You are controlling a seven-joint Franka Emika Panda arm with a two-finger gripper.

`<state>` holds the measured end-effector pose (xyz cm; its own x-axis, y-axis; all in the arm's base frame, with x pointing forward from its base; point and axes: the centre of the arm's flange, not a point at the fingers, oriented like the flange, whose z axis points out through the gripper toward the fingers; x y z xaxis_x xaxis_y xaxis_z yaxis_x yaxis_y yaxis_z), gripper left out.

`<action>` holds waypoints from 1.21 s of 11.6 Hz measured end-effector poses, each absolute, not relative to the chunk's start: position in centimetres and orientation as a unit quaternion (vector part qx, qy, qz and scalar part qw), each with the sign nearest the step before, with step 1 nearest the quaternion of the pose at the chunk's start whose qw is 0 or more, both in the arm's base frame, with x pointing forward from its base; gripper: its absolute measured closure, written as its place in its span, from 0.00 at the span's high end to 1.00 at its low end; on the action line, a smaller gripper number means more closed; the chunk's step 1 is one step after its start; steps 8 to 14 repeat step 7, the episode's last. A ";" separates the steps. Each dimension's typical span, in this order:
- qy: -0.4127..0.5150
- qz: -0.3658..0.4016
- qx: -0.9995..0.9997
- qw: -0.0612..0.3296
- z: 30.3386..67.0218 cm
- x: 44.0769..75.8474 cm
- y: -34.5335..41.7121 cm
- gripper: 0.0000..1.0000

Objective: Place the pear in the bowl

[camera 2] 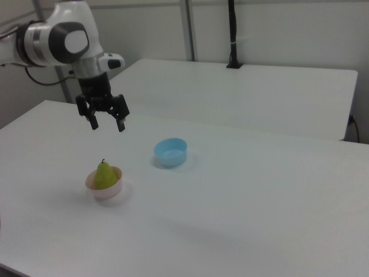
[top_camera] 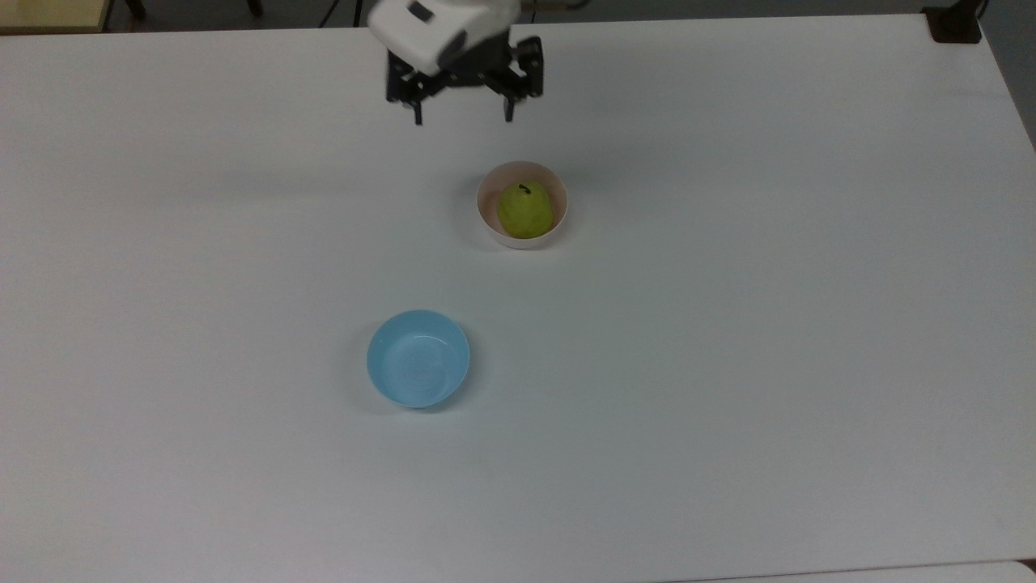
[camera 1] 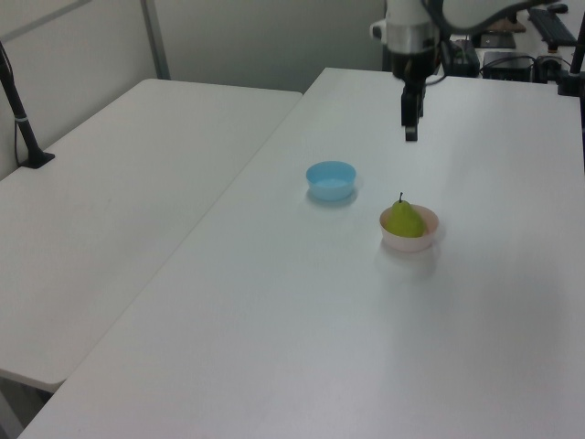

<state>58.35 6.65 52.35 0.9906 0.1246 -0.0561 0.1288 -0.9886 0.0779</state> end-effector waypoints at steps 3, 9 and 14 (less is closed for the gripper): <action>0.036 -0.006 0.999 0.038 57.2 56.2 3.4 1.00; 0.015 0.000 0.999 0.033 58.4 55.6 1.2 1.00; 0.015 0.000 0.999 0.033 58.4 55.6 1.2 1.00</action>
